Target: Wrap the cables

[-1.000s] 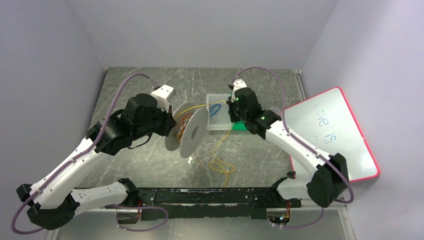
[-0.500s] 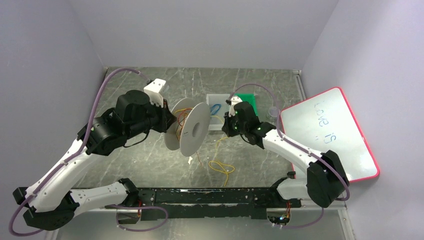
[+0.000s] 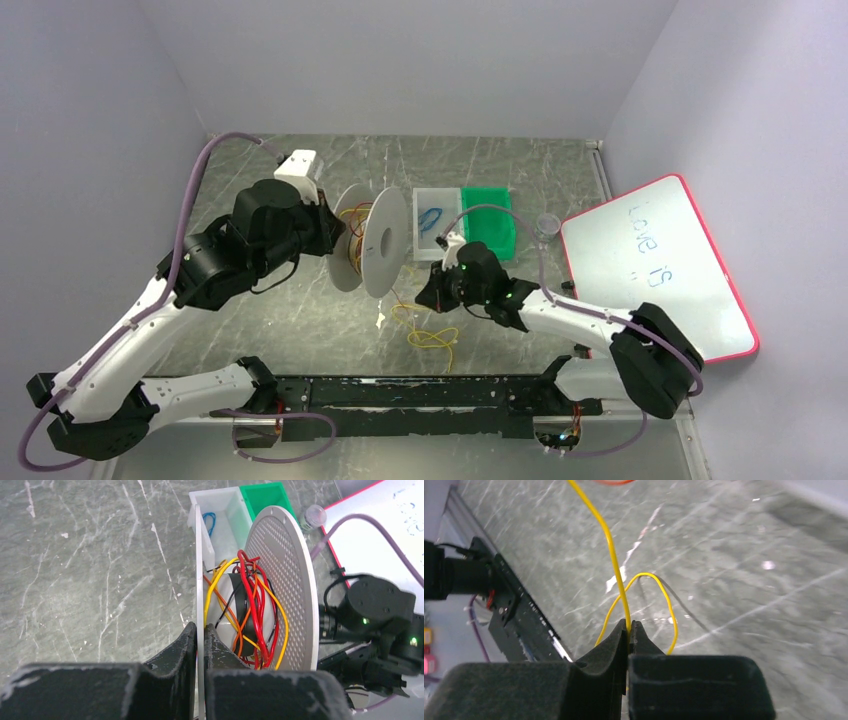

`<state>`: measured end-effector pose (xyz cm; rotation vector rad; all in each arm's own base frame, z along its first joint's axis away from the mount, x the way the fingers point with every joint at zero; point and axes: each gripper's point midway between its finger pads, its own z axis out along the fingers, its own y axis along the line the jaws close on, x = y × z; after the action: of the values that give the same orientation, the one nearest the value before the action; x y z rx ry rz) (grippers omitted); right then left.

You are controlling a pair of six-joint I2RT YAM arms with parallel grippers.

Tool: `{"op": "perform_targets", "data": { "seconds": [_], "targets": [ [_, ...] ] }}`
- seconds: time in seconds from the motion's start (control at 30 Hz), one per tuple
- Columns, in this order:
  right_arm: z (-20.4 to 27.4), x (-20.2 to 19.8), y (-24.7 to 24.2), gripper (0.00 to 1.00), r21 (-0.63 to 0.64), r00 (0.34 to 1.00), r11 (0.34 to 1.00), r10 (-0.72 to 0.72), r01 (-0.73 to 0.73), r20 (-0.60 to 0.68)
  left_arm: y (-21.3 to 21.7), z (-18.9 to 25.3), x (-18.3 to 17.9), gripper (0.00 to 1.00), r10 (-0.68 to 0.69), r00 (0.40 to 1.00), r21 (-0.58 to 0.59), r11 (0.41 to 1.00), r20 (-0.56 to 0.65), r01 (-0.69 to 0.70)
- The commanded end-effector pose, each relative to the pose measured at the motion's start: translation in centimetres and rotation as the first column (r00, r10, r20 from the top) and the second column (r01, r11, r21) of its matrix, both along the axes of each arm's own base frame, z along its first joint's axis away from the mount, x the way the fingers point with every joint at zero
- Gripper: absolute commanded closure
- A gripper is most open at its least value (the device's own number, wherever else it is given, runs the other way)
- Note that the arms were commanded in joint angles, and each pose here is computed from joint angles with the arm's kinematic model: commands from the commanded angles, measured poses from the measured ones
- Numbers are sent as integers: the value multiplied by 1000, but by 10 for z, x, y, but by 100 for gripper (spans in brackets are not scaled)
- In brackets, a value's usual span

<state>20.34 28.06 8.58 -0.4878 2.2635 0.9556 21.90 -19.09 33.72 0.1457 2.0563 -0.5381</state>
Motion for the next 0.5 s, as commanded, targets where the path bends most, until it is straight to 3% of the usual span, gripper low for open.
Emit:
{"op": "perform_targets", "data": {
  "seconds": [0.0,0.47],
  "targets": [
    [8,-22,29,96,91,998,994,55,-55,0,1,21,18,93,96,993,-90,992,72,-89],
    [4,-72,59,88,200,973,958,222,-207,-57,25,-44,40,93,280,960,-2,960,-29,-280]
  ]
}}
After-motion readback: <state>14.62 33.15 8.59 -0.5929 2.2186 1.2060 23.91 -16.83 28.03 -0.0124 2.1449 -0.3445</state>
